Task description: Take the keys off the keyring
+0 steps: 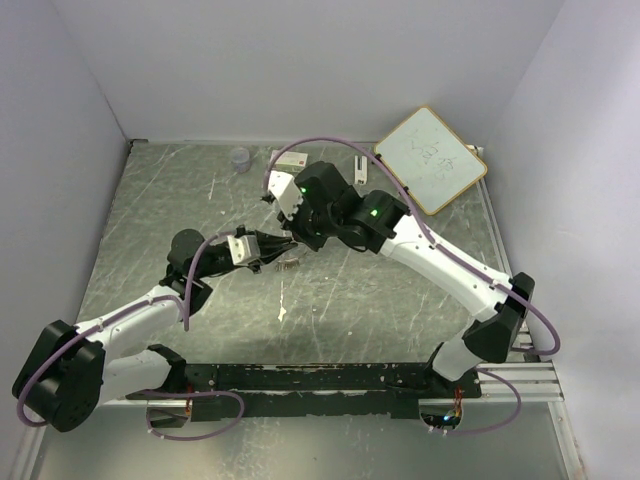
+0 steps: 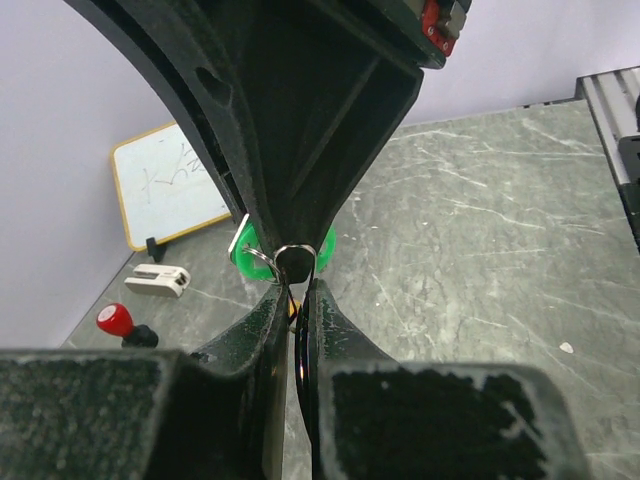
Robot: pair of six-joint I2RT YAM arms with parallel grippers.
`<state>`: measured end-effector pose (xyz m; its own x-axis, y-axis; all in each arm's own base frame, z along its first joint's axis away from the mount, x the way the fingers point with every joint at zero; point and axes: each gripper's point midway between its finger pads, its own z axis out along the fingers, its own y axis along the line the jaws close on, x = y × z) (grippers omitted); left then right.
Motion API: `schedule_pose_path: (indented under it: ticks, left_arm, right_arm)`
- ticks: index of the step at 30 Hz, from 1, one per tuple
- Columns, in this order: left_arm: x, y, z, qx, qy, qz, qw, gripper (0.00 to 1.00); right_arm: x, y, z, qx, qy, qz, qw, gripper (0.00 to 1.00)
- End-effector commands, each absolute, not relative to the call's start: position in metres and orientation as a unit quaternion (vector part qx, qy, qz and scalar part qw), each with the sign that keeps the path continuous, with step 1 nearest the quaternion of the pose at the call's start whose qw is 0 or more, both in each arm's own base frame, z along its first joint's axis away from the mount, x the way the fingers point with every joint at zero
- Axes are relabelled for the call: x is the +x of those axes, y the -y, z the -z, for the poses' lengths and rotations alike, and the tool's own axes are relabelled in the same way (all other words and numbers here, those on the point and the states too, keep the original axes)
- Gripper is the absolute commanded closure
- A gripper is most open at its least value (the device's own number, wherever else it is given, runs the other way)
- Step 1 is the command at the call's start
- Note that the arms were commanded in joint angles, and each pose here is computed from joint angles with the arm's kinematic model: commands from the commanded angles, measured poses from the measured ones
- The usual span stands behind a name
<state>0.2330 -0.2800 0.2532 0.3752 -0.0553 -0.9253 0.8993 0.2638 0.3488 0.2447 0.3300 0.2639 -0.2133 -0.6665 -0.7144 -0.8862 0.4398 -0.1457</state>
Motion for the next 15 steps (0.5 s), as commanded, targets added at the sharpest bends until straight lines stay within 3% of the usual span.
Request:
schedule_pose_path:
  ticks: [1,8,15]
  left_arm:
    - [0.18,0.281,-0.337,0.529,-0.241,0.368,0.726,0.93]
    - [0.168,0.276,-0.346,0.537,-0.22,0.362,0.729,0.93]
    - [0.153,0.276,-0.353,0.553,-0.187,0.379,0.718,0.93]
  right_arm:
    - [0.246,-0.334,-0.245,-0.526,-0.755,-0.173,0.352,1.0]
    - [0.262,-0.321,-0.272,-0.491,-0.74,-0.242,0.39,1.0]
    - [0.257,-0.324,-0.27,-0.506,-0.723,-0.291,0.37,1.0]
